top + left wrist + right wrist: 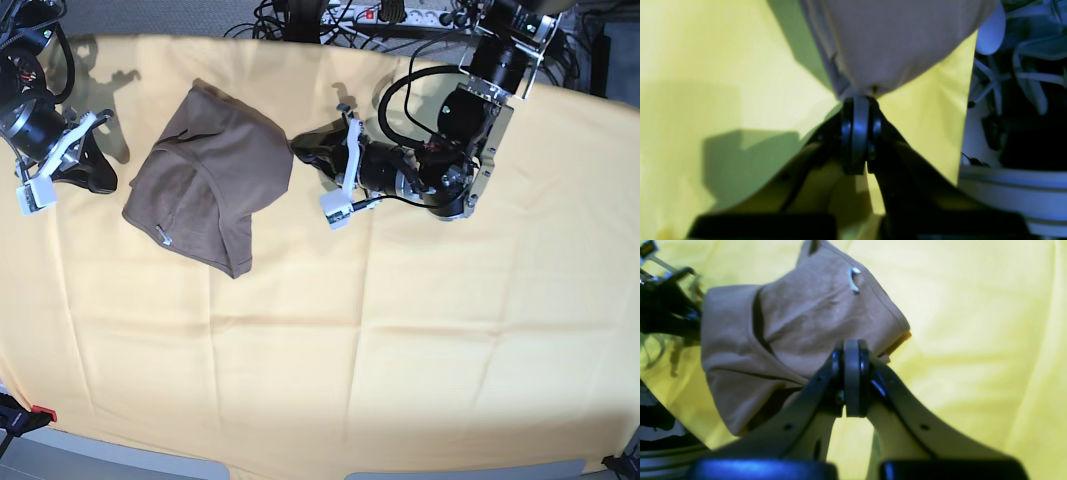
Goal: Fold the T-shirt properly
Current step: 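Push the bundle side with the left gripper to straighten it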
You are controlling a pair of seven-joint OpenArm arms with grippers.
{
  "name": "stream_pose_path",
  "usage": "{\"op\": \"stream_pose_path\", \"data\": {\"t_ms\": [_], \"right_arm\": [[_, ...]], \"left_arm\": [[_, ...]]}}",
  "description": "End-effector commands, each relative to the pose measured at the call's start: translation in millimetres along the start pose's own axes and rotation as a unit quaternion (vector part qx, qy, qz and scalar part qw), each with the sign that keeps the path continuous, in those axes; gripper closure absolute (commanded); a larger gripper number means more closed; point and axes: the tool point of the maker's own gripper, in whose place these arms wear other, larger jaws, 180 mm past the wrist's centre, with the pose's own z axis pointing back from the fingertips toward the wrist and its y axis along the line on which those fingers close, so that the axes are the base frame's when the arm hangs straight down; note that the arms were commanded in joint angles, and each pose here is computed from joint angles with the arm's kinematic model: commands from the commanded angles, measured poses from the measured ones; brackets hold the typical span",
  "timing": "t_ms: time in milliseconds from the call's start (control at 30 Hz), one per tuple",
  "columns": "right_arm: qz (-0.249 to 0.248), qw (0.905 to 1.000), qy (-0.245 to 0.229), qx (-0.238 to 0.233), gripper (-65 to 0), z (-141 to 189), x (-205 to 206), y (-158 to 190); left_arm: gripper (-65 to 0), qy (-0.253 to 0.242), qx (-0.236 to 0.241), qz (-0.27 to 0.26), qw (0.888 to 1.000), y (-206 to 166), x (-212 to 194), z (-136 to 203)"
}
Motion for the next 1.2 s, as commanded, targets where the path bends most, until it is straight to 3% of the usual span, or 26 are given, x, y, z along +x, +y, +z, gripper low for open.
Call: {"op": "stream_pose_path", "data": {"t_ms": [0,100,333,433,633,767,967,1167], "right_arm": [[0.011,0.9997,-0.02,0.004,0.0,4,13,1],[0.012,0.9997,-0.02,0.004,0.0,4,13,1],[0.014,0.9997,-0.02,0.005,0.0,4,13,1],[0.014,0.9997,-0.02,0.005,0.0,4,13,1],[0.014,0.9997,-0.02,0.005,0.0,4,13,1],[0.014,0.9997,-0.021,0.006,0.0,4,14,2],[0.018,0.9995,-0.025,0.012,0.0,6,17,2],[0.036,0.9992,-0.015,0.005,0.0,11,20,-5]], "left_arm": [[0.0,0.007,0.022,-0.025,0.999,7,5,2],[0.0,-0.002,0.065,-0.024,0.998,23,9,4],[0.0,-0.022,0.079,-0.057,0.995,16,34,12],[0.0,-0.025,0.106,-0.068,0.992,17,43,18],[0.0,-0.048,0.177,-0.053,0.982,36,51,19],[0.0,-0.051,0.182,-0.044,0.981,29,47,2],[0.0,-0.069,0.119,-0.043,0.99,-6,48,-25],[0.0,-0.061,-0.013,-0.038,0.997,-54,43,-33]]}}
